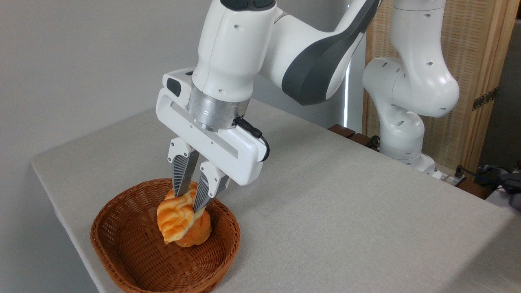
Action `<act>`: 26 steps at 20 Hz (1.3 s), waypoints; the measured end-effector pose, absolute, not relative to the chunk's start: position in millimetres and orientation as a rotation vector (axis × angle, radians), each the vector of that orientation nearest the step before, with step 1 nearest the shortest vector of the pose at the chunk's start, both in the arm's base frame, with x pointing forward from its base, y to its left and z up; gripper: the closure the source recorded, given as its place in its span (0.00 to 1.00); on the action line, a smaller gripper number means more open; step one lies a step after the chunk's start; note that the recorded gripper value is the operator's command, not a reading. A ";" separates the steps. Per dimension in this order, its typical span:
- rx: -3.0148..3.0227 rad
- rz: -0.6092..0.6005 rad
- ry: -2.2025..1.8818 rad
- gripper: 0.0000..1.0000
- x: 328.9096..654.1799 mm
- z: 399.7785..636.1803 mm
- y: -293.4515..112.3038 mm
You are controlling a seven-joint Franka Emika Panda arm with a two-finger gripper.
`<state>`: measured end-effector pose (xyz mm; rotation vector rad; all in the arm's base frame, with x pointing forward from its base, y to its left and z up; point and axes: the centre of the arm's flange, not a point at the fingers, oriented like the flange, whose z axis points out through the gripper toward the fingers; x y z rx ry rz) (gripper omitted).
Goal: Put bread into the basket
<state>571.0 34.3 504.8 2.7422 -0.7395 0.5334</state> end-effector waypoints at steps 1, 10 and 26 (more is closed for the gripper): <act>2.742 0.532 -0.739 0.00 571.3 504.3 34.3; 2.741 0.533 -0.743 0.00 571.6 504.6 32.9; 2.950 0.415 -1.098 0.00 543.3 599.5 11.9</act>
